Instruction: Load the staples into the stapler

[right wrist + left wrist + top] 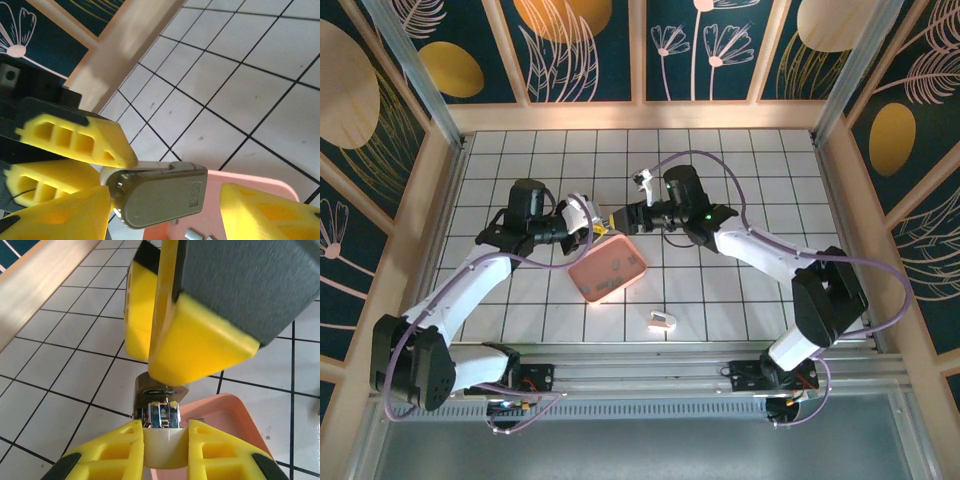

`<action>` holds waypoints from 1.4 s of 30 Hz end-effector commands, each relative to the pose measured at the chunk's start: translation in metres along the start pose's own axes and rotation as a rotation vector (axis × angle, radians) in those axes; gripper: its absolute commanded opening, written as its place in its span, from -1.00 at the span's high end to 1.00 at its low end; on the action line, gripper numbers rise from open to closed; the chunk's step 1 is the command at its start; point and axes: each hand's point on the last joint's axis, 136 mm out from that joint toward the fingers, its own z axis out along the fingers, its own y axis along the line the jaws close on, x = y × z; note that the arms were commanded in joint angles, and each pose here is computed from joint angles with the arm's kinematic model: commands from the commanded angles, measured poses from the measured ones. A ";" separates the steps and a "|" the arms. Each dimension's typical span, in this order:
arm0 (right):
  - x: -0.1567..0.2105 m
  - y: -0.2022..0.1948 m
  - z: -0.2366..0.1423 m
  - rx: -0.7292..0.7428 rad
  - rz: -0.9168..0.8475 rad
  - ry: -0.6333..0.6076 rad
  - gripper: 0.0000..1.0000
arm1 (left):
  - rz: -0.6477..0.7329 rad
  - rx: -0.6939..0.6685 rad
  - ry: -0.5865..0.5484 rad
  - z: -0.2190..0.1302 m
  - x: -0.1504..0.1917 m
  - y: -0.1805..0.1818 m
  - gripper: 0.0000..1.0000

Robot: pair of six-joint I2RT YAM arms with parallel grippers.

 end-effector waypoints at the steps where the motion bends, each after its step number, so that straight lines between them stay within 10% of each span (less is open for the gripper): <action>1: -0.003 0.010 0.003 -0.040 0.014 0.025 -0.21 | 0.053 0.003 -0.039 -0.004 -0.009 -0.003 1.00; 29: 0.029 -0.078 -0.016 0.211 0.201 0.028 -0.13 | 0.051 0.034 -0.078 -0.007 -0.017 -0.009 1.00; 37: 0.004 -0.058 -0.050 0.241 -0.157 -0.110 -0.22 | 0.058 0.051 -0.084 -0.007 -0.018 -0.012 1.00; 42: 0.003 -0.008 -0.057 0.148 -0.669 -0.172 -0.23 | 0.075 0.067 -0.093 -0.007 -0.019 -0.015 1.00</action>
